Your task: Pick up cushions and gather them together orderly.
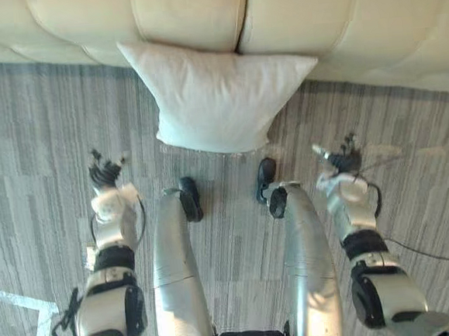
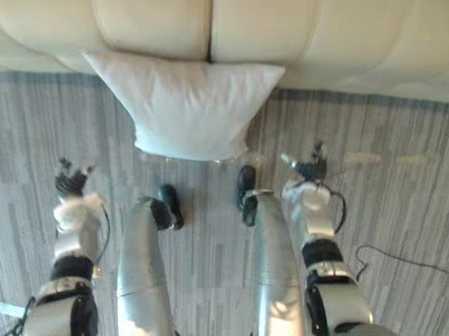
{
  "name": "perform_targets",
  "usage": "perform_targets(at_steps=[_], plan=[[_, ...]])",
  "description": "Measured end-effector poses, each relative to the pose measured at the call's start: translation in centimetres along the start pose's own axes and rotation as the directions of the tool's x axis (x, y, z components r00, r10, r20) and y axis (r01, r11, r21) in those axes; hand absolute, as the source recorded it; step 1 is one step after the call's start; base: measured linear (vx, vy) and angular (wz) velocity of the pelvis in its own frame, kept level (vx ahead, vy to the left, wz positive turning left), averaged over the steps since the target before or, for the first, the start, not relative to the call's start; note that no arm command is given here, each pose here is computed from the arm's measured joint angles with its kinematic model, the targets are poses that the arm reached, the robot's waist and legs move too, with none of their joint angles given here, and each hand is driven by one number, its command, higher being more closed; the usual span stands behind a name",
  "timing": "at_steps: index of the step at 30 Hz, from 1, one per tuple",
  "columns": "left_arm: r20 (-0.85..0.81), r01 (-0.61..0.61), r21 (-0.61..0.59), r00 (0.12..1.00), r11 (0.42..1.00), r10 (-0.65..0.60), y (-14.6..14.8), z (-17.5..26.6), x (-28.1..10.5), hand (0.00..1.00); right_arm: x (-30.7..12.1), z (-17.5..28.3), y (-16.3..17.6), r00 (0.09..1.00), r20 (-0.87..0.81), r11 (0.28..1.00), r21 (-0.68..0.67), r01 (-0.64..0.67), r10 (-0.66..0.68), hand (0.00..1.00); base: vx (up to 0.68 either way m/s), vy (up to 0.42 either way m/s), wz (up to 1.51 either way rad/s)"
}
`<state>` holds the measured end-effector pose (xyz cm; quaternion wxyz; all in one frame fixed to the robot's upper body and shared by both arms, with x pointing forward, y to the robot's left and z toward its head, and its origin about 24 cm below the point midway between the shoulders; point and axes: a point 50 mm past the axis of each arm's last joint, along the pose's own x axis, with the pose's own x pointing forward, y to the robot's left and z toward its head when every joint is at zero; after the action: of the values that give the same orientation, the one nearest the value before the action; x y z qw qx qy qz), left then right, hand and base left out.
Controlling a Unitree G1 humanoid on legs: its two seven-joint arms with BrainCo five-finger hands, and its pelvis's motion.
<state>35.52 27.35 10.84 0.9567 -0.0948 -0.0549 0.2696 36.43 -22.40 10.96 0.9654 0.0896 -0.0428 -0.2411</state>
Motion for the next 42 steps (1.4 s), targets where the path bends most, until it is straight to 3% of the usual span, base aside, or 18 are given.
perform_targets(at_steps=[7,11,15,19,20,21,31,42], plan=[[0.114,0.108,-0.061,0.988,0.992,-0.100,-3.8,4.4,1.1,0.00,1.5,6.1,3.5,0.989,0.138,0.986,0.146,-0.077,0.057,0.00,-0.10,-0.003,-0.04],[0.189,0.216,-0.083,0.962,0.973,-0.198,-7.3,6.9,0.7,0.00,1.1,8.4,6.7,0.978,0.178,0.962,0.228,-0.147,0.108,0.00,-0.04,-0.001,0.02],[0.317,0.373,-0.107,0.891,0.922,-0.324,-12.8,11.1,-0.9,0.00,-0.1,11.6,11.0,0.947,0.251,0.922,0.279,-0.267,0.198,0.00,-0.01,0.004,0.04],[0.323,0.392,-0.131,0.885,0.911,-0.334,-14.9,11.6,-1.9,0.00,-0.8,13.6,12.8,0.931,0.285,0.889,0.328,-0.319,0.228,0.00,0.00,0.011,0.13],[0.324,0.391,-0.132,0.885,0.911,-0.333,-14.9,11.7,-1.9,0.00,-0.8,13.7,12.9,0.931,0.285,0.888,0.332,-0.318,0.227,1.00,0.01,0.019,0.10],[0.329,0.391,-0.135,0.884,0.910,-0.331,-15.0,11.9,-2.0,1.00,-0.8,13.8,13.0,0.933,0.280,0.880,0.351,-0.320,0.227,1.00,0.01,0.014,0.04],[0.375,0.326,-0.141,0.891,0.935,-0.255,-14.8,14.1,-1.6,1.00,-0.8,14.9,13.0,0.941,0.274,0.835,0.455,-0.311,0.201,1.00,0.00,0.011,-0.02],[0.414,0.383,-0.201,0.867,0.902,-0.276,-15.7,14.3,-3.4,1.00,-1.9,14.5,12.9,0.925,0.328,0.803,0.488,-0.342,0.194,1.00,-0.01,0.008,0.00]])
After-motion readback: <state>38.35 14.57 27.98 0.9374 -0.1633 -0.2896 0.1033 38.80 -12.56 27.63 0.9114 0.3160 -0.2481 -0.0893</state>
